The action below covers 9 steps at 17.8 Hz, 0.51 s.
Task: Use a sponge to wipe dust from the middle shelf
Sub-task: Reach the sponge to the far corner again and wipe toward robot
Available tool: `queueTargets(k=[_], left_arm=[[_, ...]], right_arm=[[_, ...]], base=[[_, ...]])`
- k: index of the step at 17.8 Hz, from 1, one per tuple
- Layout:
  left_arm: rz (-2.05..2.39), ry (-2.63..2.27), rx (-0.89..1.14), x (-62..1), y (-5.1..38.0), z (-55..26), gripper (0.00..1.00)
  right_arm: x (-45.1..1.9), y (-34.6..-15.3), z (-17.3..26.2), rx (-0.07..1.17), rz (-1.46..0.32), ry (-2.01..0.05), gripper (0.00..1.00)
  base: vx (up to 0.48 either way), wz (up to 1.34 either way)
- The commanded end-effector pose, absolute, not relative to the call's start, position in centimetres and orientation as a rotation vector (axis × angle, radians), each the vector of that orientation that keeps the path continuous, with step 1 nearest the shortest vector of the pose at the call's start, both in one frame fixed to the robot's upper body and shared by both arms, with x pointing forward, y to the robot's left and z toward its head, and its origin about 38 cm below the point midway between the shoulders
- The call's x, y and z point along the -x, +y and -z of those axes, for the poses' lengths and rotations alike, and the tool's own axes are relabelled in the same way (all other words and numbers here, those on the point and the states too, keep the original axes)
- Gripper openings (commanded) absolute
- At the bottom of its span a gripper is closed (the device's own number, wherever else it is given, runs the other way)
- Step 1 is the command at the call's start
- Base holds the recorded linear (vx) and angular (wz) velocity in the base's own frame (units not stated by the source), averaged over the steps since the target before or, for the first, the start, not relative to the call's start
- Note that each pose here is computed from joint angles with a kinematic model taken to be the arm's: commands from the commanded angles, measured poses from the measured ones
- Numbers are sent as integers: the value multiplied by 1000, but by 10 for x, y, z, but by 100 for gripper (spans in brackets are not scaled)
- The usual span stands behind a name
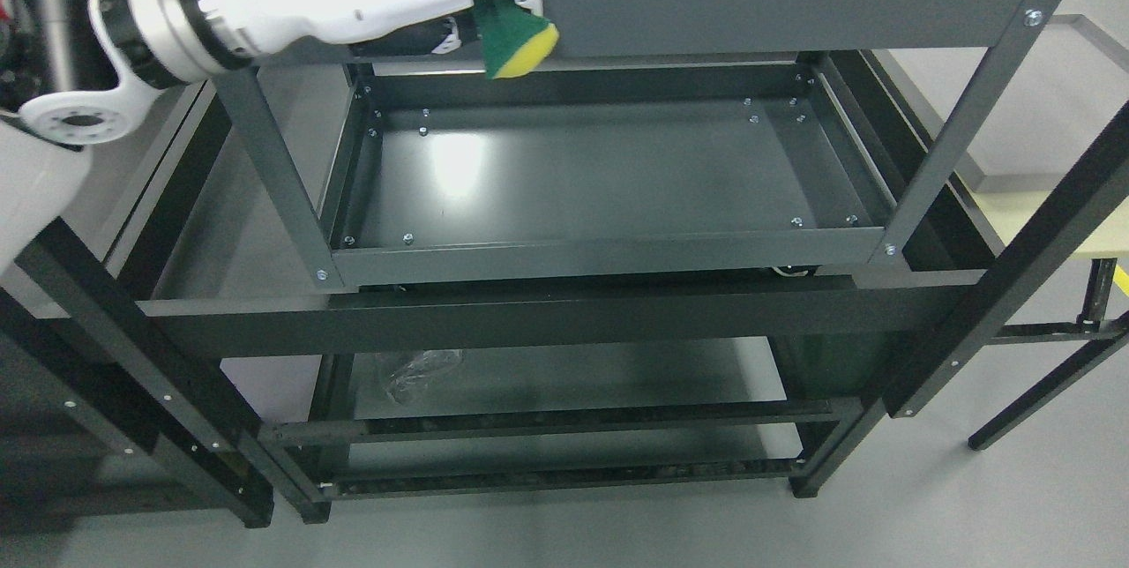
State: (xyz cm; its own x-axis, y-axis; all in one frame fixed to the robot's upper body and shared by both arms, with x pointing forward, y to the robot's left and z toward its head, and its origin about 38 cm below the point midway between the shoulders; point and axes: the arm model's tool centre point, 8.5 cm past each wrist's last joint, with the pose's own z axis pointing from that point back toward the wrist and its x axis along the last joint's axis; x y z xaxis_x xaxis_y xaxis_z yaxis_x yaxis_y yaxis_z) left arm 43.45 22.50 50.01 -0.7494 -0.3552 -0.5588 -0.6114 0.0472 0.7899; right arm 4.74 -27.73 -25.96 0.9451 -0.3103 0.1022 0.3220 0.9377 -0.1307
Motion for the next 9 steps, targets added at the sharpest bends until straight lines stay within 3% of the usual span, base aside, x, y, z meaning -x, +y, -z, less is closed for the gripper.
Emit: queueTargets(k=[1, 5, 9], left_arm=[[-1639, 2040, 1381, -356, 348, -558, 0], [-1550, 2106, 1388, -346, 359, -567, 0], [-1321, 2447, 1040, -357, 333, -558, 0]], right_arm=[[-47, -287, 259, 153, 324, -30, 100], [-46, -287, 259, 152, 324, -29, 100], [-46, -287, 259, 152, 324, -29, 100]], base=[[0, 0], [0, 0], [0, 0]])
